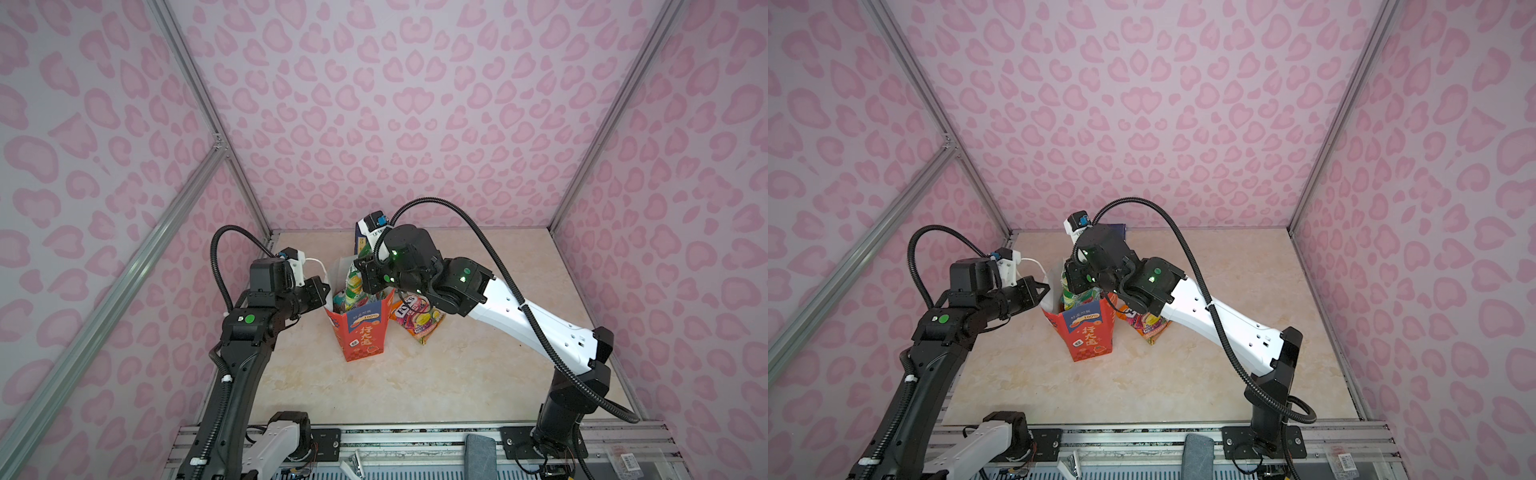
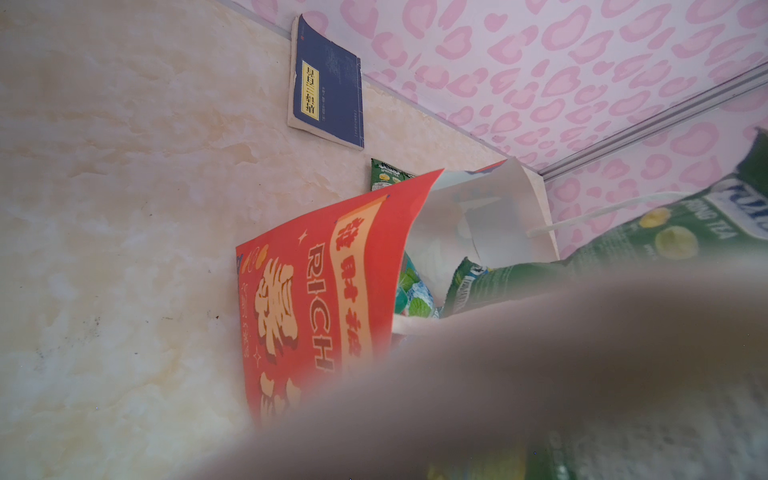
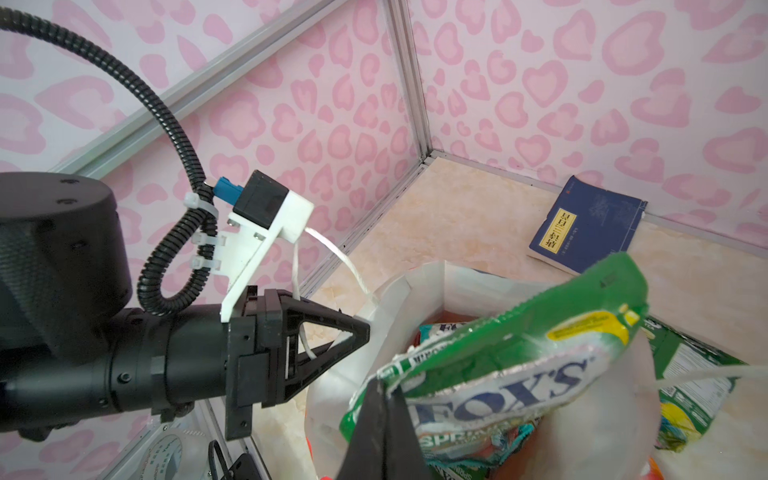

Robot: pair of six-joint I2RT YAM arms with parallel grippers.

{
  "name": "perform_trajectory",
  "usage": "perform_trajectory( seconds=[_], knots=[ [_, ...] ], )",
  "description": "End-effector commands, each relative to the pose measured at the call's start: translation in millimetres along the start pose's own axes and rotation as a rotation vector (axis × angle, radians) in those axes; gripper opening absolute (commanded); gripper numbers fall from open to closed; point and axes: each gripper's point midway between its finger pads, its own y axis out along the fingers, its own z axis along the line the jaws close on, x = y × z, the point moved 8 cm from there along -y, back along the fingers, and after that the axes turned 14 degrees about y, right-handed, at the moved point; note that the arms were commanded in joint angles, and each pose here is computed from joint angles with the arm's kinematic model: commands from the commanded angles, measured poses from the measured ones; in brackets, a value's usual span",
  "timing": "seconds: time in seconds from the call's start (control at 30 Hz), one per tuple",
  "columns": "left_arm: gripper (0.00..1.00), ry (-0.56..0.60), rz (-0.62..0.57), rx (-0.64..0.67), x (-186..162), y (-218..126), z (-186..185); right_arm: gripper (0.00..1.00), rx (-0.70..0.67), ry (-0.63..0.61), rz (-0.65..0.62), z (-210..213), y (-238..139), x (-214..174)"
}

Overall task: Place the snacks into the paper bag
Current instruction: 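Carry the Spring Tea packet over the bag opening with the right gripper, then lower the Spring Tea packet into the bag with the right gripper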

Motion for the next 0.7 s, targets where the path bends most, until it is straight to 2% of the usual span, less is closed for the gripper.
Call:
perform_trajectory(
  seconds=[0.0,0.4,0.67],
  knots=[
    [0.06,0.040,-0.082,-0.040,13,-3,-6,0.00,0.004,0.019,-0.053,0,1,4],
    [0.06,0.037,-0.079,-0.041,13,-2,-6,0.00,-0.076,0.065,-0.011,-18,7,-20],
    [0.06,0.038,-0.081,-0.041,13,-3,-6,0.00,-0.125,0.069,0.016,-25,29,-32]
  ],
)
